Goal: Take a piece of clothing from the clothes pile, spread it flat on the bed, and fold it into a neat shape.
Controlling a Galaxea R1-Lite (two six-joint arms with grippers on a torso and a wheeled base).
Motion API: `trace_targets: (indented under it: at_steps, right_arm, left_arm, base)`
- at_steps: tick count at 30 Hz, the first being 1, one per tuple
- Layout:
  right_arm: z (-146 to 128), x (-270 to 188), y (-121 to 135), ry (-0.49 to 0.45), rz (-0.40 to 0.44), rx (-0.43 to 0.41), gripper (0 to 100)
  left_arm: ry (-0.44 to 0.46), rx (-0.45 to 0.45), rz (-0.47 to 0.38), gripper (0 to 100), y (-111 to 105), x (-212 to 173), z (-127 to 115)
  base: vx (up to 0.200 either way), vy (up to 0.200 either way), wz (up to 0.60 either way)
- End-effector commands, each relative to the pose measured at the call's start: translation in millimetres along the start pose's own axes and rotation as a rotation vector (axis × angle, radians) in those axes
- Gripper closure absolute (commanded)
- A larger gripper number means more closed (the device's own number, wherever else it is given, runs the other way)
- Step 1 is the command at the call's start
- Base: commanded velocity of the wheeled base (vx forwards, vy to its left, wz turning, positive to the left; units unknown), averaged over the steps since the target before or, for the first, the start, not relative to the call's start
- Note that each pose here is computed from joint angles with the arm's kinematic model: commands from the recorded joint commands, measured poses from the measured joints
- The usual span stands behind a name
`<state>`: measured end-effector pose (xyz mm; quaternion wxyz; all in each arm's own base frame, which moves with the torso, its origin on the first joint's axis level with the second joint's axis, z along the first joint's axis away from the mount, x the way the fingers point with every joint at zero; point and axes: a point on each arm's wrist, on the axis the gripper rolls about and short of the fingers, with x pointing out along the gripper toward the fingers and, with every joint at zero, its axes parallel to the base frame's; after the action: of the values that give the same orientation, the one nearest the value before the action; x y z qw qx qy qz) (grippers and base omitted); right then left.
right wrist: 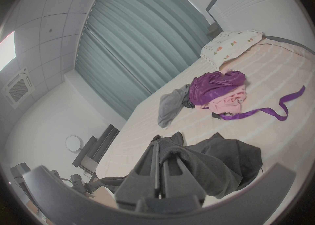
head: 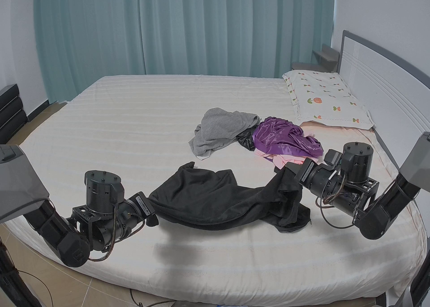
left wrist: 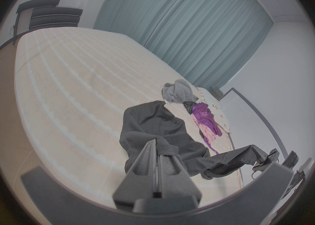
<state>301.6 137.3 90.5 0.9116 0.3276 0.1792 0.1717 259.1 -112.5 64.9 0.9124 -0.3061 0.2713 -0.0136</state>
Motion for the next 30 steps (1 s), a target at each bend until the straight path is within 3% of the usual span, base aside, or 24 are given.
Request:
trace_targets:
  at_steps: [1,5,10,17,30]
  right_arm:
    - [-6.0,0.2,-7.6,0.021,-0.027,0.002,100]
    - [-6.0,-1.0,-11.5,0.024,-0.040,0.007,100]
    - [-4.0,-4.8,-14.7,0.023,-0.048,0.014,100]
    - [-5.8,-4.1,-15.7,0.027,-0.052,0.014,100]
    - [-5.3,-12.1,-8.3,0.001,-0.011,0.005,100]
  left_arm:
    - [0.030,0.008,0.029,100,6.0,3.7,-8.3]
    - [0.042,0.006,0.042,100,9.9,0.8,-11.3]
    - [0.054,-0.060,0.023,100,11.4,0.1,-10.0]
    - [0.057,-0.062,0.016,100,11.8,-0.8,-10.9]
    - [-0.012,-0.075,-0.020,100,9.2,-2.2,-6.2]
  base:
    - [0.000,0.000,0.00]
    - [0.000,0.000,0.00]
    - [0.000,0.000,0.00]
    - [-0.171,0.000,0.00]
    - [0.000,0.000,0.00]
